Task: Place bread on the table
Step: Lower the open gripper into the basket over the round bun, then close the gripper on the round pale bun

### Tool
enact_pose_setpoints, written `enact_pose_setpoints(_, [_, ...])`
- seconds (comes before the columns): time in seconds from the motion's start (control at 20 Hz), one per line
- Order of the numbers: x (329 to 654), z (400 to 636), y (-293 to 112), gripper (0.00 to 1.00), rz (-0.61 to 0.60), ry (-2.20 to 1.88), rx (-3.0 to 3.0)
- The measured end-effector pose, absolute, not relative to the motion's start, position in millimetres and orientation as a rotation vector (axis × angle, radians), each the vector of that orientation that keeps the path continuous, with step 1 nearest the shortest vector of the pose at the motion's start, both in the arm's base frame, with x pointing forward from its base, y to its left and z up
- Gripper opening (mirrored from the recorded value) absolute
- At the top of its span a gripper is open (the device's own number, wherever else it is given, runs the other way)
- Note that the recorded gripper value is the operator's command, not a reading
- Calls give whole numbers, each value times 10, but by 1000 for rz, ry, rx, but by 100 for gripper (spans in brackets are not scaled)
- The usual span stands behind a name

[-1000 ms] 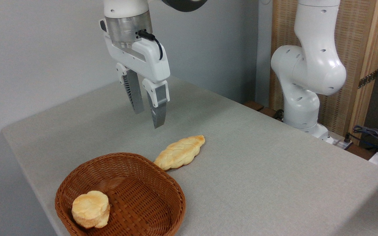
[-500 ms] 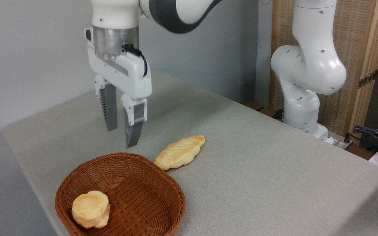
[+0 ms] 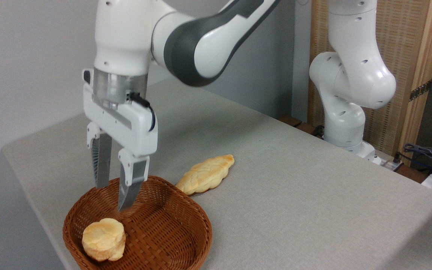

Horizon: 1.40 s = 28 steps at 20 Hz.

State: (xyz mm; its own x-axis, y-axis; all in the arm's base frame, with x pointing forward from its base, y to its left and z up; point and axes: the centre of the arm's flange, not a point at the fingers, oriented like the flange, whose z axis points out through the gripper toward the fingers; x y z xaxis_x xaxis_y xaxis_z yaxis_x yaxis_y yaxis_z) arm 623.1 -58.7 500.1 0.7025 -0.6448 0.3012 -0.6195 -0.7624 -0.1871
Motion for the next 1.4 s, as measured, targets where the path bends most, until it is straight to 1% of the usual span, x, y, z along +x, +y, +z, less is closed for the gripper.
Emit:
enact_pose_setpoints(0.1, [6307, 4860, -587, 100, -555, 1048, -2825])
enact_pose_setpoints(0.3, [6412, 4652, -593, 100, -578, 1041, -2813])
enact_pose_setpoints(0.5, [6519, 4441, -488, 100, -601, 1008, -2800])
enact_pose_setpoints(0.7, [6587, 4247, -470, 100, -606, 1000, -2794])
enact_pose_setpoints(0.8, [6598, 4199, -473, 100, -602, 1001, -2794])
enact_pose_setpoints(1.4, [6604, 4137, -539, 100, -590, 1017, -2796])
